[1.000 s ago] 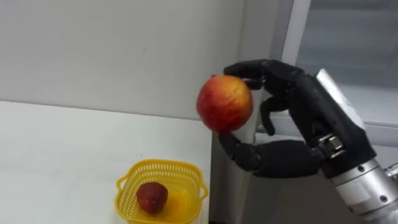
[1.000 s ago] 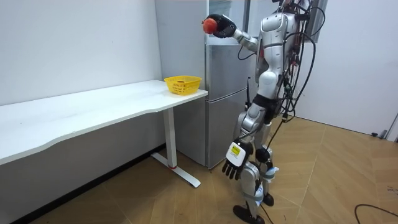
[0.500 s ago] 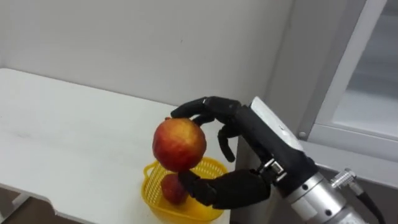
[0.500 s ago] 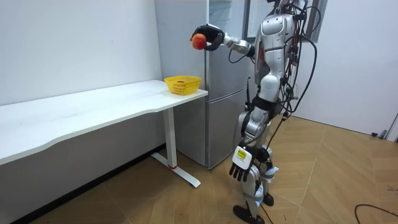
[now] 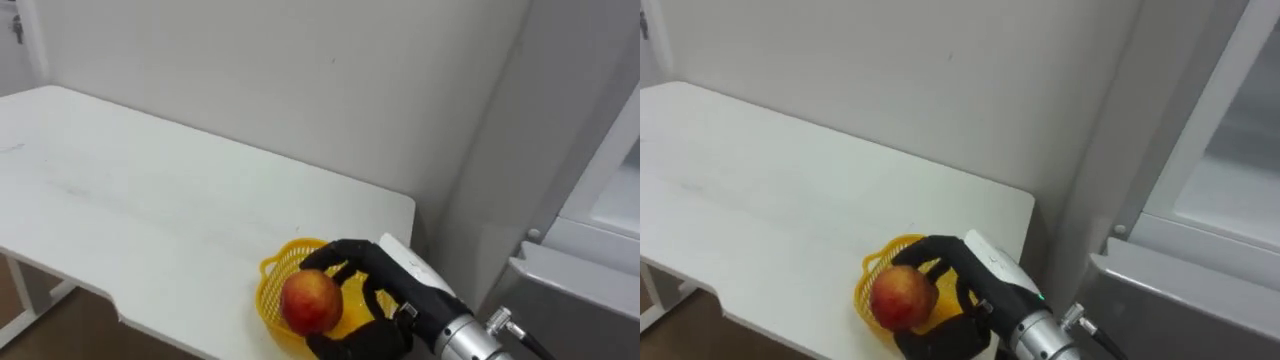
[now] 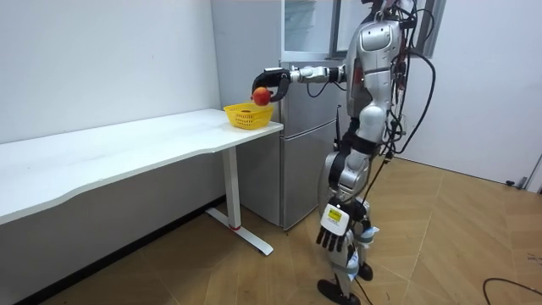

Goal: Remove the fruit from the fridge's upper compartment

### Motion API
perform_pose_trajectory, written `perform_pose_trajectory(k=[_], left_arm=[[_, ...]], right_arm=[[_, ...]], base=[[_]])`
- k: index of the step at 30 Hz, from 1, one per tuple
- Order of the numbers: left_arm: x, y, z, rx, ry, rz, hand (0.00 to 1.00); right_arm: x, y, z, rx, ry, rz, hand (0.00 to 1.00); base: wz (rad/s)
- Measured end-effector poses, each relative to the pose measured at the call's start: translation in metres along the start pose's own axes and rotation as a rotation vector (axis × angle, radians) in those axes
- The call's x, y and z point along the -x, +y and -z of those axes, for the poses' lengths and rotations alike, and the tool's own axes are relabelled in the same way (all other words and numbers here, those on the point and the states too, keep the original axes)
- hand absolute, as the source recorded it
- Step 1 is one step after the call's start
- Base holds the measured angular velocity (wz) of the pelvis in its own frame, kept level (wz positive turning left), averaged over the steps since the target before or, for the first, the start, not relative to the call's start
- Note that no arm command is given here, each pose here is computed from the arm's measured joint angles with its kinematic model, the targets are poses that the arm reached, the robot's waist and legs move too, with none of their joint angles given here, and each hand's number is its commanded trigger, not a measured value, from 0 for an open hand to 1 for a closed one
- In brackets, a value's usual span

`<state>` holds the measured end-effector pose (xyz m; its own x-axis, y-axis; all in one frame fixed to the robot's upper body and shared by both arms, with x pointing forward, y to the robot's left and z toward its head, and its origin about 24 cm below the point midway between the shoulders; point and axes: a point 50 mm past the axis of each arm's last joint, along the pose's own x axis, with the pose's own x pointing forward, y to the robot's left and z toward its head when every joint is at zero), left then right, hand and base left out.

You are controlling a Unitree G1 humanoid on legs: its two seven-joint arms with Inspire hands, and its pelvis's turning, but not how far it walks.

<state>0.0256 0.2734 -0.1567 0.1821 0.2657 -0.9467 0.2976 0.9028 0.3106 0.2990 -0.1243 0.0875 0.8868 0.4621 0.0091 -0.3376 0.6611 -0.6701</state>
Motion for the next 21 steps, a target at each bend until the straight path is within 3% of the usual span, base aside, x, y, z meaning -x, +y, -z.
perform_pose_trajectory(k=[12, 21], left_arm=[[0.002, 0.002, 0.015, 0.014, 0.049, 0.013, 0.00], [0.003, 0.006, 0.015, -0.003, 0.051, 0.009, 0.00]], right_arm=[[-0.002, -0.022, 0.027, 0.012, 0.111, 0.109, 1.00], [-0.001, -0.032, 0.047, 0.078, 0.202, 0.108, 1.00]], base=[[0.15], [0.08]])
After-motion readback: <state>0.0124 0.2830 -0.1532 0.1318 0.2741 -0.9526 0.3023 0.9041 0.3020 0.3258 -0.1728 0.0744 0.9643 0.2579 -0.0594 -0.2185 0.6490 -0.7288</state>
